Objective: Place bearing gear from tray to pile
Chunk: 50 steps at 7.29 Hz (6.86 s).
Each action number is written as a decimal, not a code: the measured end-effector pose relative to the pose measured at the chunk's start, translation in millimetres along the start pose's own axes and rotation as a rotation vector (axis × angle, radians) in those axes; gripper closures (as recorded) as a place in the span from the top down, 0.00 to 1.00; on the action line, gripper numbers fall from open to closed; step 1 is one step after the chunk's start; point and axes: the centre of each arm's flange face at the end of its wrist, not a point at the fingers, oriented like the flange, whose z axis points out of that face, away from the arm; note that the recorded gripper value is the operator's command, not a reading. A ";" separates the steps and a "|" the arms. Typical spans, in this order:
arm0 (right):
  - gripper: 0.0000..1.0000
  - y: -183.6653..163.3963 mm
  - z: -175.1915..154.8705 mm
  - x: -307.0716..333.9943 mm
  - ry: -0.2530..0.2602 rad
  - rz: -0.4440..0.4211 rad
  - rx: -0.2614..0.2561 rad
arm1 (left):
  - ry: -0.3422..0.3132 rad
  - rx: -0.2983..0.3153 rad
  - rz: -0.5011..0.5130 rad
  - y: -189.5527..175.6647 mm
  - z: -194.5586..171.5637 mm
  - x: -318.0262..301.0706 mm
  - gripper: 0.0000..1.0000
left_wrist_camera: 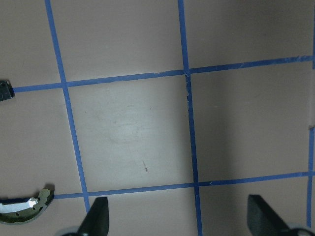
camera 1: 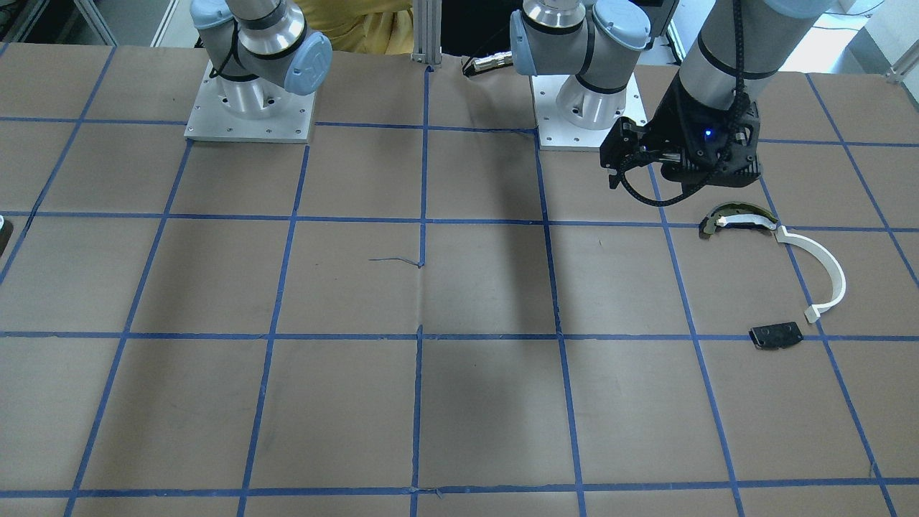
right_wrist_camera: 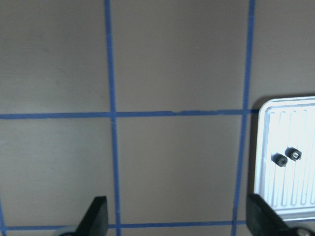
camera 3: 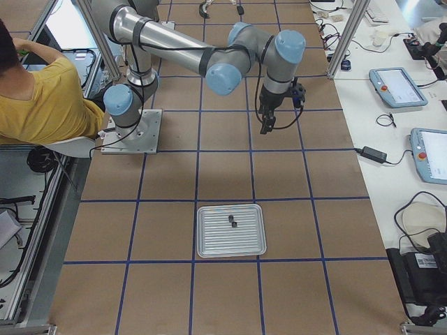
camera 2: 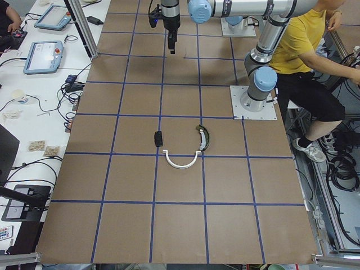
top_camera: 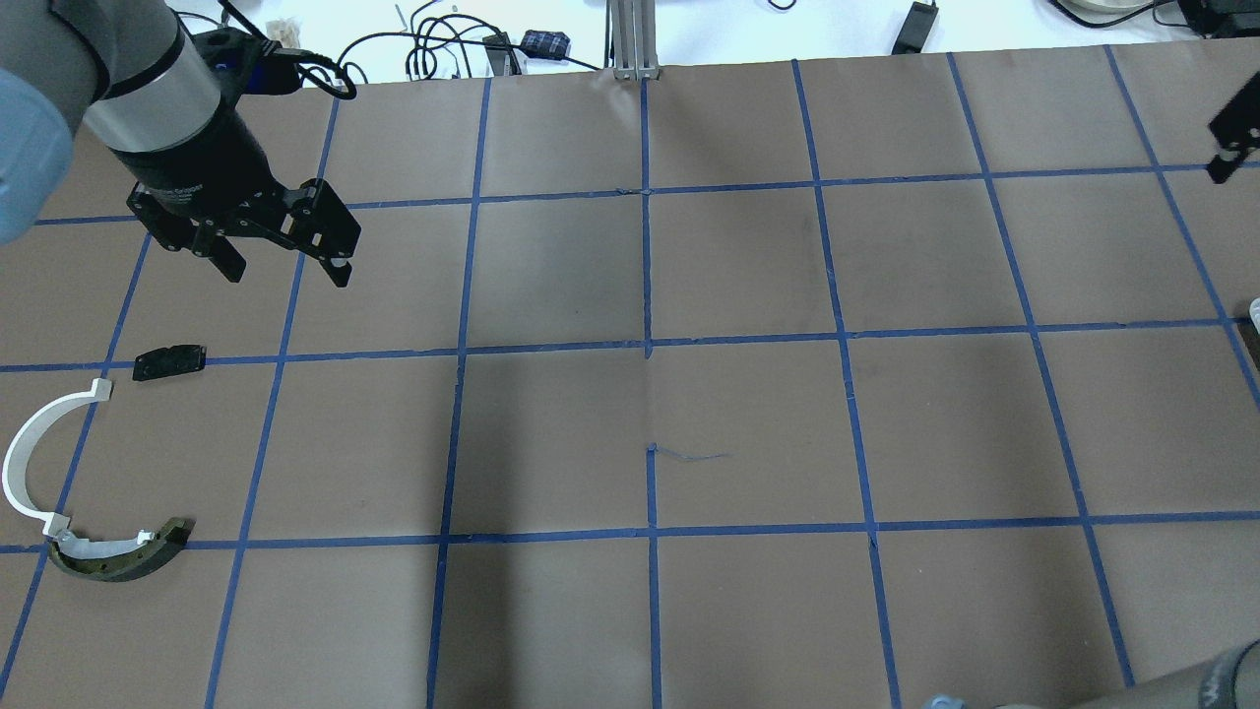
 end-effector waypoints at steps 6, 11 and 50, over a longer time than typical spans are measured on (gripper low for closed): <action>1.00 42.9 198.6 217.6 0.048 0.216 0.066 | 0.004 -0.003 0.001 -1.3 4.0 -1.1 1.00; 0.95 52.5 260.4 202.1 0.057 0.455 0.089 | -0.002 -0.006 -0.002 -0.9 4.6 -3.4 1.00; 1.00 -60.9 117.5 -393.9 -0.068 0.044 0.144 | 0.071 -0.016 -0.002 -48.6 65.8 40.3 1.00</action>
